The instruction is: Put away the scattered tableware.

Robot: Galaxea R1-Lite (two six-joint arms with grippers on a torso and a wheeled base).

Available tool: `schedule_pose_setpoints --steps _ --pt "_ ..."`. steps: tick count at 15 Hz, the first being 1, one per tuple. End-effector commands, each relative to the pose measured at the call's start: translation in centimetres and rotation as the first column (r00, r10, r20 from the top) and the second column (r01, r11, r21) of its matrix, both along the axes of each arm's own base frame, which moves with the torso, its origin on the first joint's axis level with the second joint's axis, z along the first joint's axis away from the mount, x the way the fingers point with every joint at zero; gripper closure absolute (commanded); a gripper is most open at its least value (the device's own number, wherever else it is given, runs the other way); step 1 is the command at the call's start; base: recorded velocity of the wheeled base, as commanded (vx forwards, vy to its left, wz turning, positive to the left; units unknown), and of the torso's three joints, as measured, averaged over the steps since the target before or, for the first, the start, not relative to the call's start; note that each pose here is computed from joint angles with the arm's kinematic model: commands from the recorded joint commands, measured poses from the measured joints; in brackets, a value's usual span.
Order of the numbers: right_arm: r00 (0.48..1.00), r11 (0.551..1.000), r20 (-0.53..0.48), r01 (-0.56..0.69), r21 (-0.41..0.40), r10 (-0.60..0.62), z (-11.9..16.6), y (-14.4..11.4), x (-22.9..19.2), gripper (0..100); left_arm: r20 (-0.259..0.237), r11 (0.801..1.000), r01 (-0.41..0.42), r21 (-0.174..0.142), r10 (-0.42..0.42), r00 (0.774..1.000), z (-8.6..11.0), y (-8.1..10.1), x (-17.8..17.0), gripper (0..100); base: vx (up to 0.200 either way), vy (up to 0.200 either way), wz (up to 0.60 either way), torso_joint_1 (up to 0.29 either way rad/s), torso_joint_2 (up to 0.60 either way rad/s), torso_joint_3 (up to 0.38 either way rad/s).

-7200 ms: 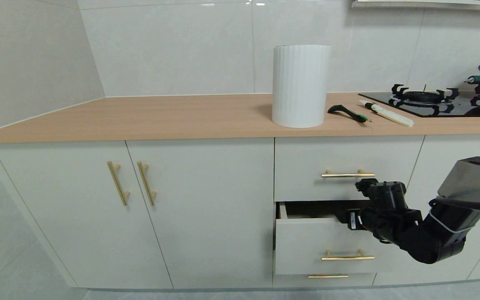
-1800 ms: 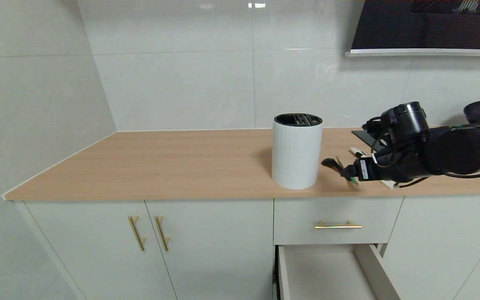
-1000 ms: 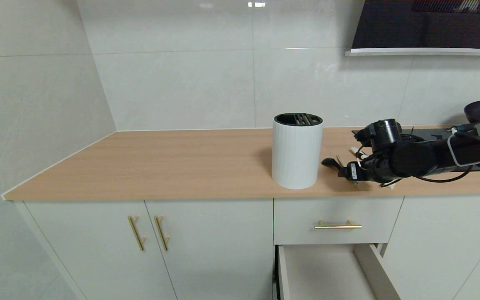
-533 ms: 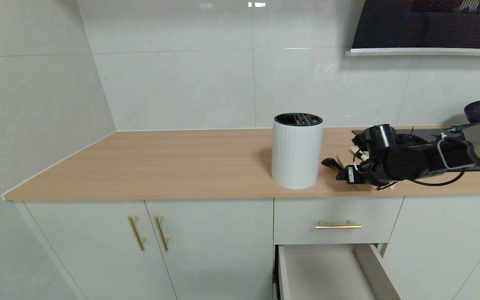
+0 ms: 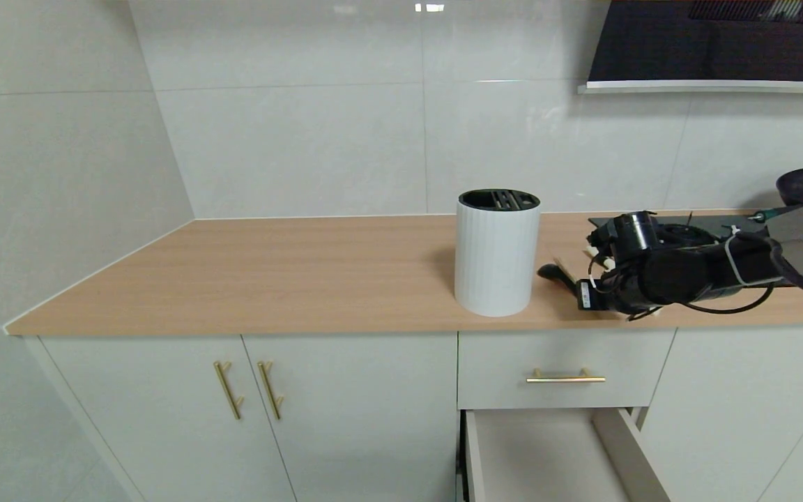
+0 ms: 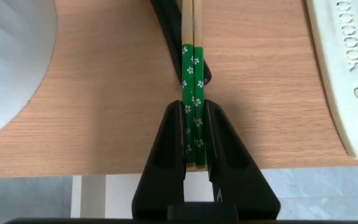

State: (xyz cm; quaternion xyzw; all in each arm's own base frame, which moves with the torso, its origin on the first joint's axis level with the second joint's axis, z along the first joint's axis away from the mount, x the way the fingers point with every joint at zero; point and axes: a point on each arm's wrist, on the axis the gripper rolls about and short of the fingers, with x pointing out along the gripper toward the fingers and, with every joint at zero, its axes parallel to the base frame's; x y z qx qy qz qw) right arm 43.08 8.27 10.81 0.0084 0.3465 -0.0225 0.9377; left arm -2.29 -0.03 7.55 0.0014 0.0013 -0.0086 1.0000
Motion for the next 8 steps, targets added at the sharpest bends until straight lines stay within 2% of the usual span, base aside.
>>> schedule_pose_setpoints --steps 1,2,4,5,8 --pt "1.0 1.0 0.016 0.008 0.012 -0.008 0.7 0.0 -0.2 100 -0.001 1.0 0.0 0.0 0.0 1.0 0.0 0.0 0.0 0 0.0 0.0 0.0 0.0 0.0 0.0" --pt "1.0 1.0 0.021 0.01 0.016 -0.01 0.9 0.0 -0.2 100 -0.001 1.0 0.0 0.0 0.0 1.0 0.0 0.0 0.0 0 0.0 0.0 0.0 0.0 0.0 0.0" --pt "0.997 0.997 0.069 0.037 0.064 -0.041 3.6 -0.3 -1.4 100 -0.001 1.0 0.0 0.0 0.0 1.0 0.0 0.0 0.0 0 0.0 0.0 0.0 0.0 0.0 0.0" --pt "0.994 0.993 0.092 0.054 0.101 -0.063 5.3 -0.5 -2.8 100 -0.001 1.0 0.0 0.0 0.0 1.0 0.0 0.0 0.0 0 0.0 0.0 0.0 0.0 0.0 0.0" --pt "0.99 0.991 0.134 0.034 0.132 -0.052 9.1 -1.5 -8.4 100 -0.001 1.0 0.0 0.0 0.0 1.0 0.0 0.0 0.0 0 0.0 0.0 0.0 0.0 0.0 0.0"
